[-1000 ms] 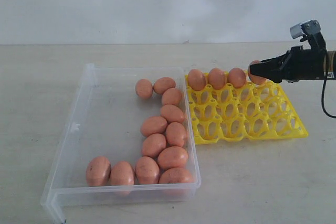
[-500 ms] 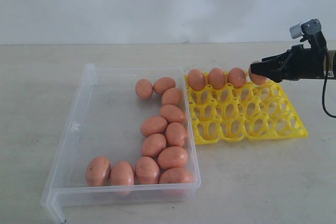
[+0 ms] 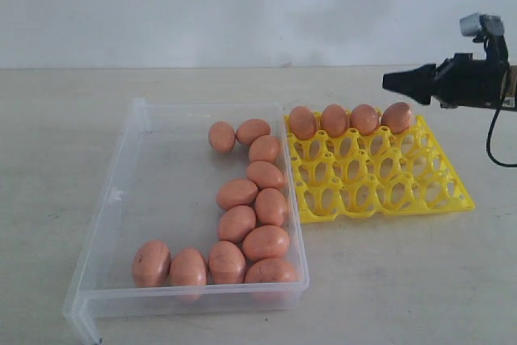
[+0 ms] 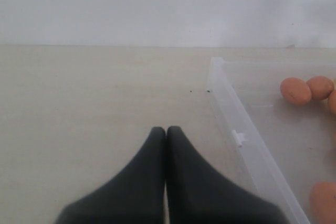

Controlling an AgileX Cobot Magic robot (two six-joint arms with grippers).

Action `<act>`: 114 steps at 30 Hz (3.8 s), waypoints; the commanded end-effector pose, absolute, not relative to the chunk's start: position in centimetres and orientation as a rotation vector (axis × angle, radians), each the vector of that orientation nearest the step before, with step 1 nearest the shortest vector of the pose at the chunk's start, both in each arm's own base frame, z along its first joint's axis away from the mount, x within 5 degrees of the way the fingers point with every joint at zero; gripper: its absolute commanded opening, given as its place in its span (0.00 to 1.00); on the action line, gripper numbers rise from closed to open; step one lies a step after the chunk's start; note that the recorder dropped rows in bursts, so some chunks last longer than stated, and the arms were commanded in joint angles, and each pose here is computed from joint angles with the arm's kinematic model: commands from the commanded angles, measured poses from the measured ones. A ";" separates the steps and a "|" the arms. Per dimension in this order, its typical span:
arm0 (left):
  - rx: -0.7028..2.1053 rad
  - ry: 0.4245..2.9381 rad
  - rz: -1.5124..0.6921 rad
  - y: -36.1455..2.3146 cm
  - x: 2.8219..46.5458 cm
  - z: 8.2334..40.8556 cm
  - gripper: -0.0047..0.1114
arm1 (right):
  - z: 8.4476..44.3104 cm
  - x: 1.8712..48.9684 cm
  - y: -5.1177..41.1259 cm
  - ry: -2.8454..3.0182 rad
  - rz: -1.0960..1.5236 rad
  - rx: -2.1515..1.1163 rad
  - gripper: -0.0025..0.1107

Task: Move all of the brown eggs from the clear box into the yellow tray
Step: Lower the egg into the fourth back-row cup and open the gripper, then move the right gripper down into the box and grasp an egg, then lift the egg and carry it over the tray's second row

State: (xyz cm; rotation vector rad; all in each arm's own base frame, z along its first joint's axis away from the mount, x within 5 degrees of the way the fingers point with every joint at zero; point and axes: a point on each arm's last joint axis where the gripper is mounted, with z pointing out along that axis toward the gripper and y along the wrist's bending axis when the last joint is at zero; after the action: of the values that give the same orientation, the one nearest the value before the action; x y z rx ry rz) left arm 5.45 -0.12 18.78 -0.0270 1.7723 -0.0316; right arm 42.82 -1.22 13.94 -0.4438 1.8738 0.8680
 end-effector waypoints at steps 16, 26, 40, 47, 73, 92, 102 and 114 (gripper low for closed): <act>-0.025 1.768 -0.039 -0.2 5.5 18.7 0.00 | 34.2 34.5 14.3 1.539 0.728 -0.849 0.02; -0.025 1.768 -0.039 -0.2 5.5 18.7 0.00 | 35.0 31.0 24.0 1.545 -0.678 -0.767 0.02; -0.025 1.768 -0.039 -0.2 5.5 18.7 0.00 | 30.3 31.4 29.1 2.238 0.366 -1.671 0.02; -0.025 1.768 -0.039 -0.2 5.5 18.7 0.00 | 25.5 32.6 30.2 2.079 0.265 -2.004 0.24; -0.025 1.768 -0.039 -0.2 5.5 18.7 0.00 | 16.0 35.6 31.3 2.026 0.080 -2.181 0.50; -0.025 1.768 -0.039 -0.2 5.5 18.7 0.00 | 17.1 36.3 32.0 2.200 0.110 -1.817 0.02; -0.025 1.768 -0.039 -0.2 5.5 18.7 0.00 | 35.0 34.2 32.6 1.909 0.471 -1.342 0.02; -0.025 1.768 -0.039 -0.2 5.5 18.7 0.00 | 41.1 31.0 36.2 1.685 1.232 -0.752 0.02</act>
State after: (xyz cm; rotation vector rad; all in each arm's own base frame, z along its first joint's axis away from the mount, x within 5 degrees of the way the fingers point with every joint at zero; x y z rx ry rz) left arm 5.45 -0.12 18.78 -0.0270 1.7723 -0.0316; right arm 31.26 35.38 39.97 -0.8884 1.8007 1.1588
